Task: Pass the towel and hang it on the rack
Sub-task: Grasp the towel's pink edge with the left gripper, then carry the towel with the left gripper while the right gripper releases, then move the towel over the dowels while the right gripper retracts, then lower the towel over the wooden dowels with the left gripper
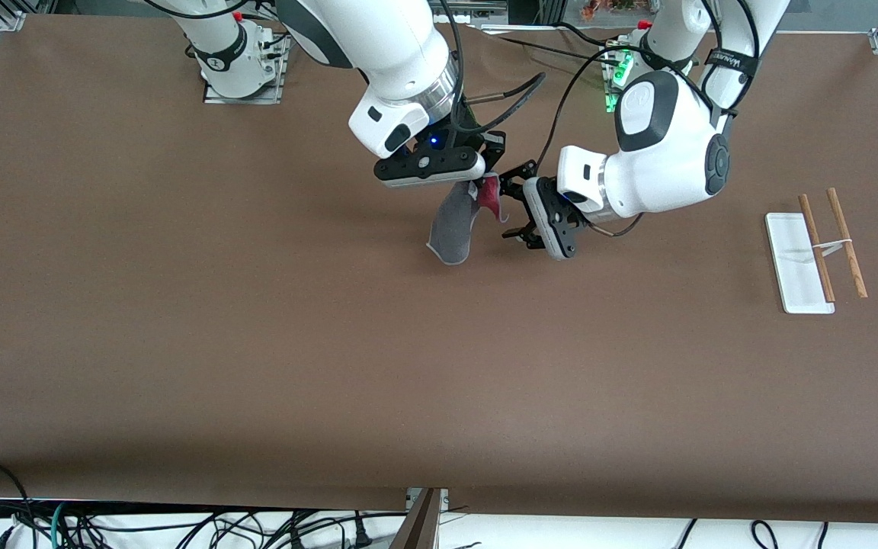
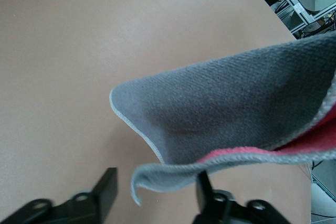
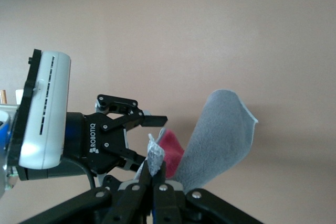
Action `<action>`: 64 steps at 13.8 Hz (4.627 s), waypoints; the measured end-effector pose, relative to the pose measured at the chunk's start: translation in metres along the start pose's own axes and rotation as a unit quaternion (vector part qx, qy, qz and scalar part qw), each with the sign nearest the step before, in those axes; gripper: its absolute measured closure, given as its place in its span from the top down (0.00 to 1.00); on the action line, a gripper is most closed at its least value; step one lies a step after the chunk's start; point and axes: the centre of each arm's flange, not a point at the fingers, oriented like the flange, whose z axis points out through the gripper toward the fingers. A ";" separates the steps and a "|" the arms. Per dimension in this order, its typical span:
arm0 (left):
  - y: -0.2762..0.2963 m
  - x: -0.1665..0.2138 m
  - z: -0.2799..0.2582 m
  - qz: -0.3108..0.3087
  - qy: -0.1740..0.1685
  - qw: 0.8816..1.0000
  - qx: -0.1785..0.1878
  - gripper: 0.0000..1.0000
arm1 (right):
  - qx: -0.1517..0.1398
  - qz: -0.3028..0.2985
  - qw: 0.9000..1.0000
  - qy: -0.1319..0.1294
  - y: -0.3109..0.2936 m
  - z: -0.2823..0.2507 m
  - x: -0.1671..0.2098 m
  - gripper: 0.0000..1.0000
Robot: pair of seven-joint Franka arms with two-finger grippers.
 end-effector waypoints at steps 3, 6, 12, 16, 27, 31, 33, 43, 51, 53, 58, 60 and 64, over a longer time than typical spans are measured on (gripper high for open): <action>-0.002 0.000 -0.002 -0.001 0.002 1.000 0.003 0.33 | 0.000 0.000 1.000 0.000 0.000 0.000 0.000 0.02; -0.005 -0.001 -0.004 -0.003 0.004 1.000 0.005 0.03 | 0.002 0.000 1.000 0.001 0.000 0.000 0.000 0.02; -0.037 -0.013 -0.033 -0.043 0.018 0.999 0.014 0.02 | 0.002 0.001 1.000 0.003 0.000 -0.001 0.002 0.06; -0.074 -0.028 -0.064 -0.075 0.021 0.997 -0.007 0.02 | 0.002 0.006 1.000 0.005 0.005 -0.002 0.008 0.47; -0.176 -0.144 -0.238 -0.152 -0.040 0.985 -0.077 0.02 | -0.088 -0.077 0.993 0.024 0.139 -0.024 0.121 1.00; -0.228 -0.216 -0.294 -0.179 -0.062 0.978 -0.091 0.02 | -0.137 -0.100 0.986 0.010 0.219 -0.032 0.167 1.00; -0.251 -0.266 -0.315 -0.174 -0.060 0.978 -0.100 0.02 | -0.149 -0.112 0.983 -0.007 0.272 -0.043 0.190 1.00; -0.250 -0.391 -0.419 -0.191 -0.107 0.973 -0.070 0.02 | -0.219 -0.079 0.971 -0.049 0.478 -0.175 0.160 1.00; -0.260 -0.418 -0.464 -0.151 -0.132 0.980 -0.018 0.02 | -0.198 -0.051 0.977 -0.055 0.484 -0.215 0.118 1.00; -0.270 -0.436 -0.471 -0.145 -0.124 0.982 -0.012 0.02 | -0.194 -0.051 0.977 -0.071 0.479 -0.218 0.107 1.00; -0.303 -0.476 -0.478 -0.112 -0.122 0.986 0.017 0.02 | -0.192 -0.061 0.976 -0.087 0.492 -0.218 0.104 1.00; -0.309 -0.499 -0.485 -0.100 -0.122 0.987 0.034 0.02 | -0.192 -0.062 0.976 -0.087 0.492 -0.218 0.104 1.00; -0.309 -0.519 -0.496 -0.088 -0.124 0.987 0.049 0.02 | -0.191 -0.060 0.975 -0.092 0.495 -0.213 0.105 1.00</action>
